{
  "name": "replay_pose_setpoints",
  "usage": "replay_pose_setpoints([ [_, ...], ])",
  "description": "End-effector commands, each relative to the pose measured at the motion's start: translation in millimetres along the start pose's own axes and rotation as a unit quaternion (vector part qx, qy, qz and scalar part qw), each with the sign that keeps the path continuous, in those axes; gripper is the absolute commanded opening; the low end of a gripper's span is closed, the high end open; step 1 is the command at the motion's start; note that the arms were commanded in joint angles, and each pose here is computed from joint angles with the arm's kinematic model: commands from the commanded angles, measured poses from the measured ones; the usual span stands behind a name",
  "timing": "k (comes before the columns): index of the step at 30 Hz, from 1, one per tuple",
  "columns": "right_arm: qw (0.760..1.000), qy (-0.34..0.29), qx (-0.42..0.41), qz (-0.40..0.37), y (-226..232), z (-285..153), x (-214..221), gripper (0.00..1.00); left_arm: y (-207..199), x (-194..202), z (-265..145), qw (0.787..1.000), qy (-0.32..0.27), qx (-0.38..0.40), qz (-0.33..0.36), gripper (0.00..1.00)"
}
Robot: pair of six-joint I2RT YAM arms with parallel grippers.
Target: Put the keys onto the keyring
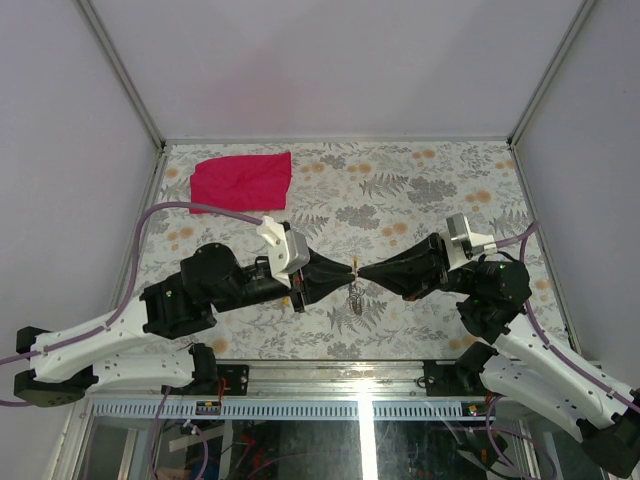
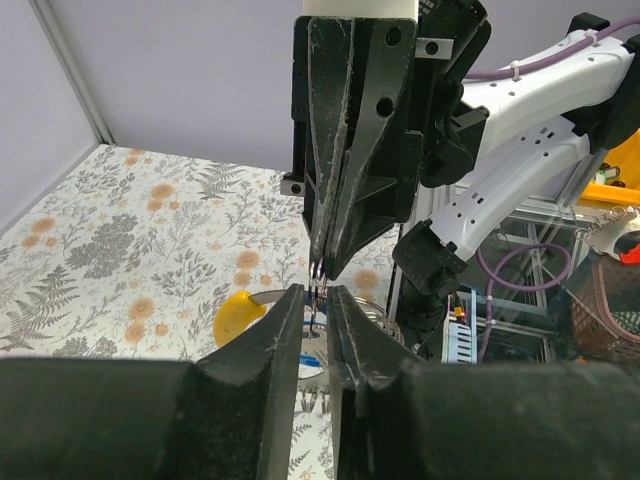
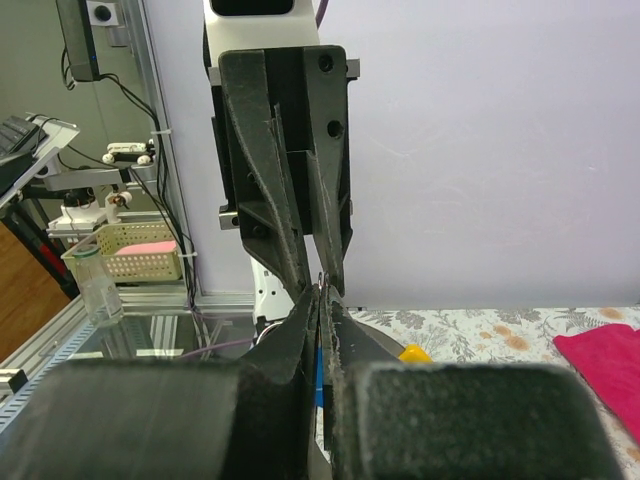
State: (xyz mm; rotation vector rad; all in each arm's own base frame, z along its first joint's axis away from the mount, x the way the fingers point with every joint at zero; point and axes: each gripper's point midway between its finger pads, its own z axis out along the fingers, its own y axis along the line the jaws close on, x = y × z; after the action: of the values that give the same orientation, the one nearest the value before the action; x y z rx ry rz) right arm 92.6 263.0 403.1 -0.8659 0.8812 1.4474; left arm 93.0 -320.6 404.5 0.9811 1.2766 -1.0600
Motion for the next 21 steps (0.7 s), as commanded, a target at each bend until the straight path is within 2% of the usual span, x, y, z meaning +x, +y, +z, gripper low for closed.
replay_pose_setpoints([
  [1, 0.998, -0.03, -0.028, -0.041, 15, 4, -30, 0.0, -4, -15, 3, 0.999, -0.033, 0.009, -0.001, 0.15],
  [9, 0.998, -0.031, -0.03, -0.044, 16, 5, -32, 0.0, -8, -10, 6, 0.999, -0.028, 0.019, -0.006, 0.1],
  [21, 0.998, -0.037, -0.028, -0.047, 15, 5, -34, 0.0, -10, -5, 4, 0.999, -0.027, 0.023, -0.013, 0.13],
])
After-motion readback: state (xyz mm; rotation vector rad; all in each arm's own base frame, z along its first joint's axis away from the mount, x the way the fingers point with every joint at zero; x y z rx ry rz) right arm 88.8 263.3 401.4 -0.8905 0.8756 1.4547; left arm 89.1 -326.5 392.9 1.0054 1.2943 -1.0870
